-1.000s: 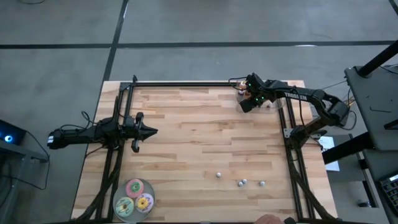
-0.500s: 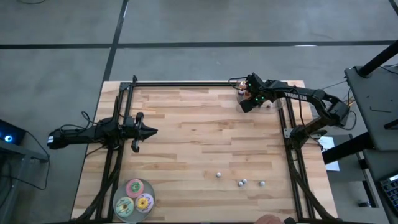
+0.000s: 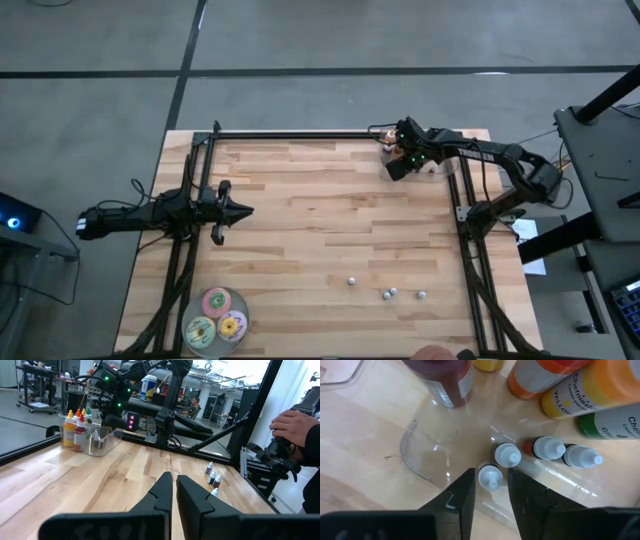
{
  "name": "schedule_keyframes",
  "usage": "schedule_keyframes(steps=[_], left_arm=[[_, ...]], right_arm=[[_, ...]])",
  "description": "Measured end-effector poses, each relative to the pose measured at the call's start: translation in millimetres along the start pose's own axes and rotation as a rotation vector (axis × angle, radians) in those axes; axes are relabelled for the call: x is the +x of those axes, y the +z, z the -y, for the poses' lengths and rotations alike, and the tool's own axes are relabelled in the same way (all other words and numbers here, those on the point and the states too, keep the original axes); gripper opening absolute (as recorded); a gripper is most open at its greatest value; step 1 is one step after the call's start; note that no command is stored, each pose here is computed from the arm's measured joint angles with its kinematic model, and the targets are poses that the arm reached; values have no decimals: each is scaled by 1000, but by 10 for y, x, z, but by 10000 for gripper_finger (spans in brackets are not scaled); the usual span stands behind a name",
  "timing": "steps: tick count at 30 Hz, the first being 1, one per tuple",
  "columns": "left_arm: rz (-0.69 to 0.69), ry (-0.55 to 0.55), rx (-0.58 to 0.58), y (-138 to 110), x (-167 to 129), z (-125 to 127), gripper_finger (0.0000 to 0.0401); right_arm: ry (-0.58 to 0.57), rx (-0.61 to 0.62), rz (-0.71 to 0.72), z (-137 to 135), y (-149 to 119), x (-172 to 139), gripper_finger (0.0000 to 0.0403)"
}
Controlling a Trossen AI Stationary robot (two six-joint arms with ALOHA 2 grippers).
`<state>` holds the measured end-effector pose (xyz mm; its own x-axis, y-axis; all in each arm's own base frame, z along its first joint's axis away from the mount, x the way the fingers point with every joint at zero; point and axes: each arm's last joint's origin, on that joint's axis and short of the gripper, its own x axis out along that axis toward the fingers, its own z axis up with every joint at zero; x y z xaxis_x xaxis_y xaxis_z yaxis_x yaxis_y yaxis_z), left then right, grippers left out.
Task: Pick & Place food coloring
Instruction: Put the small green food coloring bottle into the bin
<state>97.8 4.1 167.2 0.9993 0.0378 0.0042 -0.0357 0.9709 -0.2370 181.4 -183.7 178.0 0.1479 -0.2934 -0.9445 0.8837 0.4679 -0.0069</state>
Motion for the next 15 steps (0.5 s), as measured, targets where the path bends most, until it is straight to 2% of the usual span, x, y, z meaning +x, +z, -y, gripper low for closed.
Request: schedule_keyframes(steps=[15], left_arm=[[-1, 0, 0, -1, 0, 0, 0]], right_arm=[[55, 12, 140, 34, -16, -378, 105]])
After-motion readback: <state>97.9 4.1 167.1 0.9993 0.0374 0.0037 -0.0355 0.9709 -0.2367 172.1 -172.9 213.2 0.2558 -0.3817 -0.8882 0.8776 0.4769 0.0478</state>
